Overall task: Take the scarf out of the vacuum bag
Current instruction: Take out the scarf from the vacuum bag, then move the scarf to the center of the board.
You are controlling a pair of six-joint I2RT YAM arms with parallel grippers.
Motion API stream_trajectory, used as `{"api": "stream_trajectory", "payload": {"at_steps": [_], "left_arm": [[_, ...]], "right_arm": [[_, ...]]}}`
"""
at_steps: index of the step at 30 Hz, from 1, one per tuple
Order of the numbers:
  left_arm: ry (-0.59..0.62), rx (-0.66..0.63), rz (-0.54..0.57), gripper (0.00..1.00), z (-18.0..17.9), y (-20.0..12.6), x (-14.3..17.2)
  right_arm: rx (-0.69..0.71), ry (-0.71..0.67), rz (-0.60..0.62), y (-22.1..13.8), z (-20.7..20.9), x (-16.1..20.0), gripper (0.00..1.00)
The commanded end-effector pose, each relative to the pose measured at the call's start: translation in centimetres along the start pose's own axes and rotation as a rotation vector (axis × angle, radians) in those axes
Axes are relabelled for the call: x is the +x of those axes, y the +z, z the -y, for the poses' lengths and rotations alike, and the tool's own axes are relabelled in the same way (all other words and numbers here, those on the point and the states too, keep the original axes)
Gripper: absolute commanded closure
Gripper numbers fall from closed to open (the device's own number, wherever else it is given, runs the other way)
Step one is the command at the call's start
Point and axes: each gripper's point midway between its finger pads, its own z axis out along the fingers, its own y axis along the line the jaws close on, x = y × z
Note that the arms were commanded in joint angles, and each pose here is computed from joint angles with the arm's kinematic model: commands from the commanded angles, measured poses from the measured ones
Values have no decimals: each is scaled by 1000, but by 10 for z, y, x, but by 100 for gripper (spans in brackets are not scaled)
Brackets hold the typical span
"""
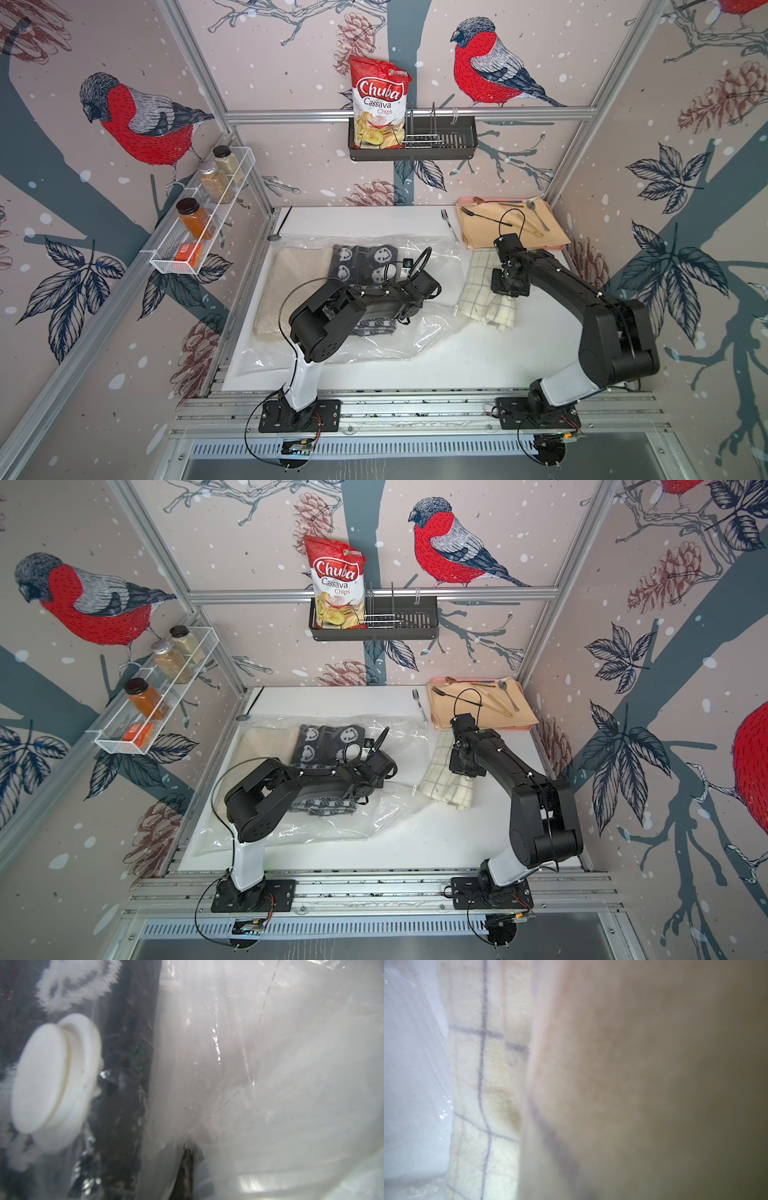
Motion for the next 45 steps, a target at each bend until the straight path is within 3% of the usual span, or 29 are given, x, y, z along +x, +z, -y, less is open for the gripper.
{"api": "stream_trajectory", "payload": {"at_steps": [1,3,7,8,9,11,13,19,22,23,25,27,30,34,45], "left_arm": [[13,-28,-37,100,-9,-2,8],[12,-26,-39,100,-8,-2,8],[15,-24,-33,100,-6,-4,6],[16,-28,-32,100,-7,-4,7],[14,-26,-31,100,-6,-4,6],[17,-25,-31,100,-6,-4,7],[18,-23,-32,100,-5,-4,7],[15,-17,-26,100,-2,-6,5],[14,-15,-24,100,-1,-6,4],[12,-14,-23,100,-1,-6,3],[12,-15,-20,100,-1,-7,2],[12,-16,-19,100,-1,-7,1],[7,-8,-21,100,1,-7,1],[8,0,-28,100,3,-5,3],[17,6,-33,100,5,-1,6]], "right_arm": [[74,-3,-6,0,13,3,100],[105,-11,-29,7,16,8,100],[130,-4,-25,6,18,7,75],[151,5,-15,3,22,5,59],[173,12,-4,0,26,2,29],[196,26,20,-8,31,-3,4],[206,37,57,-20,33,-10,0],[300,95,188,-61,52,-30,2],[130,67,225,-69,17,-33,8],[-10,63,232,-69,-6,-30,19],[-230,71,213,-66,-40,-20,50],[-404,87,163,-59,-70,-2,99],[-459,67,99,-40,-93,24,100],[-399,41,0,-7,-98,52,100],[-113,93,-66,52,-36,77,100]]}}
